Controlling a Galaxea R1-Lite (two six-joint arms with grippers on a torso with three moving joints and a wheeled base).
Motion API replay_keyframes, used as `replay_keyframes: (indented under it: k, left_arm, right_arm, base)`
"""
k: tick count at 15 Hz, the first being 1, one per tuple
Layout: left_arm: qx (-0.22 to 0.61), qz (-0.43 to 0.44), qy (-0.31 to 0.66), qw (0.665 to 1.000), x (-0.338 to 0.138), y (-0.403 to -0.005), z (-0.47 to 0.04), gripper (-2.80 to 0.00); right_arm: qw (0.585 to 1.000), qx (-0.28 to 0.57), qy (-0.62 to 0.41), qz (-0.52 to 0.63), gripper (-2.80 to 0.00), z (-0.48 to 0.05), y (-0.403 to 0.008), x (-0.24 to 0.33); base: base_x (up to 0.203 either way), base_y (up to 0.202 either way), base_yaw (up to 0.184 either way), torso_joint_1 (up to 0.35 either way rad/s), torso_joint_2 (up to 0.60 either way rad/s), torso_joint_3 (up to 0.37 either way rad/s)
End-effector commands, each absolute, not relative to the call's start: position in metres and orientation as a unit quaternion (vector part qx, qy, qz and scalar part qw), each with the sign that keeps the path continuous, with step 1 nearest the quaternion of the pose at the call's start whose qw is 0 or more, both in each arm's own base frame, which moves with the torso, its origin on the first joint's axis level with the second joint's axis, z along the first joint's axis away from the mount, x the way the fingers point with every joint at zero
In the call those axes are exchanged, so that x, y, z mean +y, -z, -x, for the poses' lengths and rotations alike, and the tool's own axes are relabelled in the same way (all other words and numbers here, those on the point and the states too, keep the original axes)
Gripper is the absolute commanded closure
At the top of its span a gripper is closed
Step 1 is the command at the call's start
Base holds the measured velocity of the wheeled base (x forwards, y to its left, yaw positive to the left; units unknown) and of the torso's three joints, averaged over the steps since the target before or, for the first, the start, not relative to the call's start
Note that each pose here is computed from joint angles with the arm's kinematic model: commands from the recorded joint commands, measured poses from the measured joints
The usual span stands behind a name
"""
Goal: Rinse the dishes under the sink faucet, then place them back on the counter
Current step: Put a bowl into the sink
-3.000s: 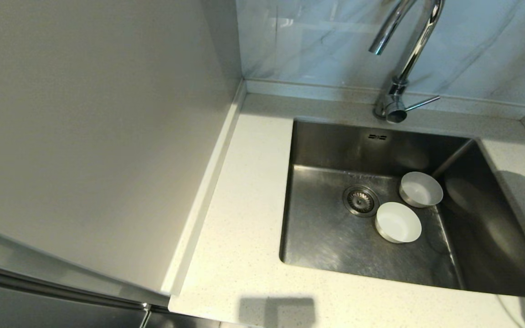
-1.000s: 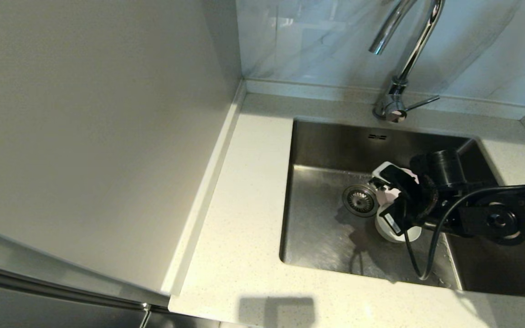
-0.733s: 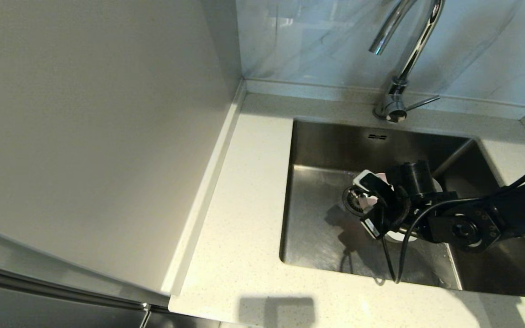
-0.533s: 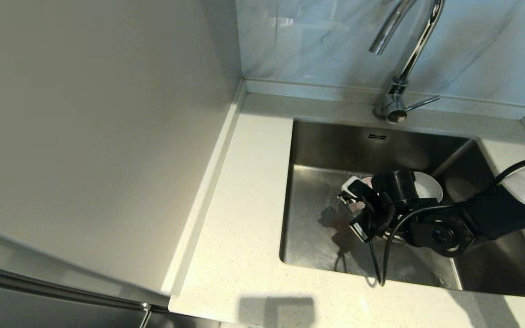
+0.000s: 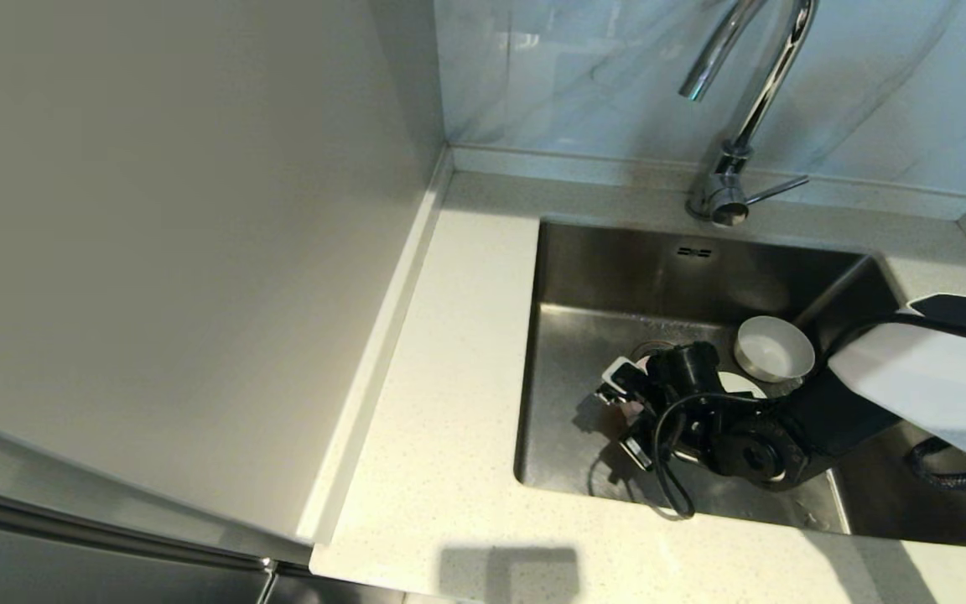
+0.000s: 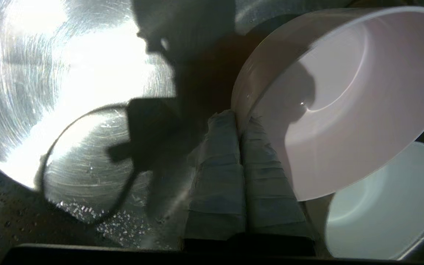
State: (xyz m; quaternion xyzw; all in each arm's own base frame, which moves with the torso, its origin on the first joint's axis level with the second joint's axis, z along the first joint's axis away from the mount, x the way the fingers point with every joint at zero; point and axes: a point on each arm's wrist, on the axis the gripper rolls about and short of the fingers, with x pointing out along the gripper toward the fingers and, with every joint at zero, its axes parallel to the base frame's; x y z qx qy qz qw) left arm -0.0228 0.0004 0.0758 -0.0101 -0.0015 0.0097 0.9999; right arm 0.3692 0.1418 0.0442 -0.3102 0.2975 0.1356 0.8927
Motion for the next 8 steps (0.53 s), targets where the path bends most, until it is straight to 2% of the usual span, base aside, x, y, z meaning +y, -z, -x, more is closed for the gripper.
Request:
replay_keyframes:
  k: [1, 6, 8]
  left_arm:
    - [-0.003, 0.011, -0.01, 1.0, 0.0, -0.076, 0.023, 0.0]
    - [-0.003, 0.011, -0.01, 1.0, 0.0, -0.076, 0.023, 0.0]
    - [-0.003, 0.011, -0.01, 1.0, 0.0, -0.076, 0.023, 0.0]
  right_arm:
    - [0.887, 0.308, -0.139, 0.315, -2.8, -0.372, -0.032, 0.144]
    - [0.896, 0.29, -0.134, 0.308, -2.8, -0.376, -0.044, 0.145]
    - [0.91, 0.26, -0.125, 0.297, -2.8, -0.372, -0.073, 0.141]
  base:
    - [0.0, 0.0, 0.0, 0.0, 0.0, 0.0]
    - [0.0, 0.0, 0.0, 0.0, 0.0, 0.0]
    - [0.0, 0.0, 0.0, 0.0, 0.0, 0.0]
